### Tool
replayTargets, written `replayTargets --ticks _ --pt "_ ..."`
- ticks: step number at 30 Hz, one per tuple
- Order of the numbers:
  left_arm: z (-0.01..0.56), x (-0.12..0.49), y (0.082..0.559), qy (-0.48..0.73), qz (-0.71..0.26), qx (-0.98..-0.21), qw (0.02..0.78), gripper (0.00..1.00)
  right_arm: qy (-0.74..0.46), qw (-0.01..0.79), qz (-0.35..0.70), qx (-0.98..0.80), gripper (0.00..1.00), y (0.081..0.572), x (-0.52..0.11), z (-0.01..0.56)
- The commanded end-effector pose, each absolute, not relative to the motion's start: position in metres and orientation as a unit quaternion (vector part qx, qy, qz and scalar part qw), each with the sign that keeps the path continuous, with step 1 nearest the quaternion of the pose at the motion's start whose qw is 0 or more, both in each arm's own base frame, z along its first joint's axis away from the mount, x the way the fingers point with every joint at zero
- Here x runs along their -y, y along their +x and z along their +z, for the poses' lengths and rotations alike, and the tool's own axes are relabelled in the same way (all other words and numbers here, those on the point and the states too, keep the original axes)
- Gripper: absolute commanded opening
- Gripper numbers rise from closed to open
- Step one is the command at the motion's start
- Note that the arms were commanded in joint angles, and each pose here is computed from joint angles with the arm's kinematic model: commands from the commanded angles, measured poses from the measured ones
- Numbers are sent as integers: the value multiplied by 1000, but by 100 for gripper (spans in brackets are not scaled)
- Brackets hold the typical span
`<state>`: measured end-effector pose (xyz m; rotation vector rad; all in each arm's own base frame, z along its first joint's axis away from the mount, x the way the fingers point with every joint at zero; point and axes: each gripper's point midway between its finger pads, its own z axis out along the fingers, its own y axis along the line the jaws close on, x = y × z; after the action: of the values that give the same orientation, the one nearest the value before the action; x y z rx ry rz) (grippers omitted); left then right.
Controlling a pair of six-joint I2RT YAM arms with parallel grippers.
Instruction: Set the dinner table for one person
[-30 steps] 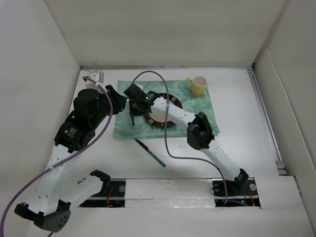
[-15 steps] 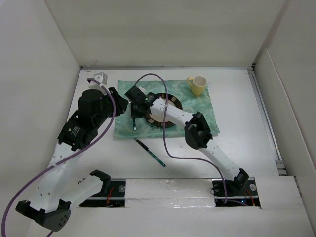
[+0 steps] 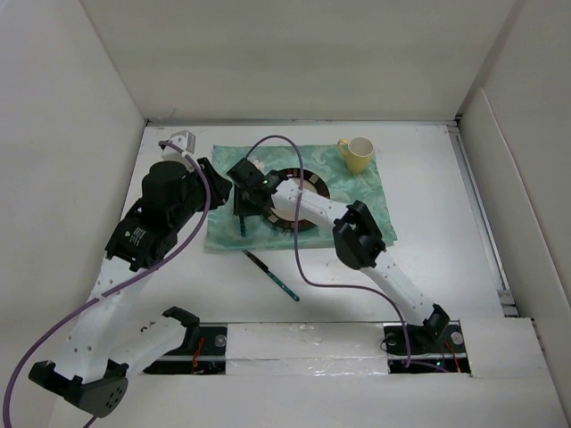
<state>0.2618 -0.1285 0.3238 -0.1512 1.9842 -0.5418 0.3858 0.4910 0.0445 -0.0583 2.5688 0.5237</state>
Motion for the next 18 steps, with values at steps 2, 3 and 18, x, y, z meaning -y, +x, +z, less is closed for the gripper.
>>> replayTargets --ticks 2,3,18 --pt "344 125 269 -56 -215 -809 545 26 -30 319 284 -904 45 391 -502 154" --pt "351 122 271 -59 -209 -805 552 26 -39 328 288 -899 47 389 -499 167" --pt "346 120 263 -43 -202 -812 547 0 -234 304 195 -903 45 178 -384 101"
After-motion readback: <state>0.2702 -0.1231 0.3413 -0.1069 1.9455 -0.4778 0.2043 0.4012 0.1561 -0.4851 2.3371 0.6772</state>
